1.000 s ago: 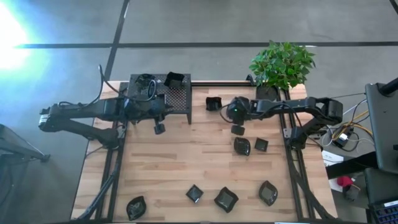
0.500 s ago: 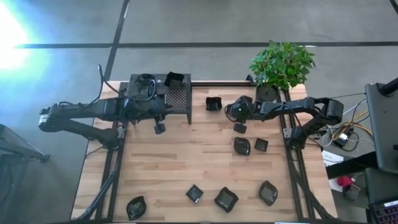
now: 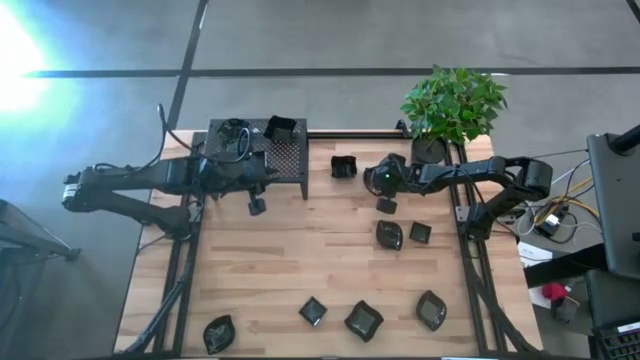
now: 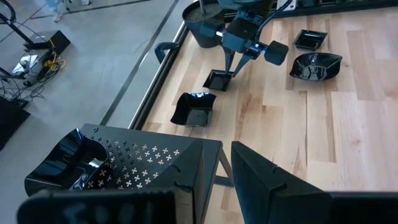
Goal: Pick & Place Mini shaped plates
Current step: Stack the square plate on top of the square plate on the shelf
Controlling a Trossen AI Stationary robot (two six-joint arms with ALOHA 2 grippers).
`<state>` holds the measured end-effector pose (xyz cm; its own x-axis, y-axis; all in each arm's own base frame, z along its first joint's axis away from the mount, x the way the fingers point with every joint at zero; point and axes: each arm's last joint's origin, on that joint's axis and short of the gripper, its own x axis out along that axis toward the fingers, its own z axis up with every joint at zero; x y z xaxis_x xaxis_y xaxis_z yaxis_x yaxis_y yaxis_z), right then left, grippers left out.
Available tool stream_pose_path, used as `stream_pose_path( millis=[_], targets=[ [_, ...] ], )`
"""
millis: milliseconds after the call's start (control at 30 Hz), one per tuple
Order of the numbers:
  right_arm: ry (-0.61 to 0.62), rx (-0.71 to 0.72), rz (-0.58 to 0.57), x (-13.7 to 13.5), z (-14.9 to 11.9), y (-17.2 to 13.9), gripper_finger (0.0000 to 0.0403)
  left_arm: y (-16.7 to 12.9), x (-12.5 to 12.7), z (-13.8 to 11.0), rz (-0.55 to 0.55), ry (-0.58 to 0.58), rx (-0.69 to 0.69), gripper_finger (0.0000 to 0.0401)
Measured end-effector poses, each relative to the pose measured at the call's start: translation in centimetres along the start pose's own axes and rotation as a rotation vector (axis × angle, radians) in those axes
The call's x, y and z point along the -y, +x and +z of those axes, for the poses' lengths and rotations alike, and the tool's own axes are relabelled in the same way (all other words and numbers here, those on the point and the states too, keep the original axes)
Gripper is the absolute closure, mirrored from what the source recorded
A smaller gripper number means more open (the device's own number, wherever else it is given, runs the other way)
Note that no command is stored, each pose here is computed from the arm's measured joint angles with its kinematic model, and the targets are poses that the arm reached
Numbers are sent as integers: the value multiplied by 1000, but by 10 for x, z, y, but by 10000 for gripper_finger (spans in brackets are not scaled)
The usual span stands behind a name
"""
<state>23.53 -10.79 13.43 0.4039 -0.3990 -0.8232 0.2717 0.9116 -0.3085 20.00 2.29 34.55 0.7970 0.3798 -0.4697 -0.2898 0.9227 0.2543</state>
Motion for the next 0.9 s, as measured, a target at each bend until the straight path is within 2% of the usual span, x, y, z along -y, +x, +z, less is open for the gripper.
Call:
stream_pose_path(
  millis=[267, 667, 900],
  targets=[
    [-4, 0, 1, 0, 0, 0, 322, 0, 0, 0, 0, 1, 0, 325],
    [-56, 0, 4, 0, 0, 0, 275, 0, 0, 0, 0, 2, -1, 325],
    [-85, -15, 7, -3, -9, 3, 278, 0, 0, 0, 0, 1, -2, 325]
  ],
)
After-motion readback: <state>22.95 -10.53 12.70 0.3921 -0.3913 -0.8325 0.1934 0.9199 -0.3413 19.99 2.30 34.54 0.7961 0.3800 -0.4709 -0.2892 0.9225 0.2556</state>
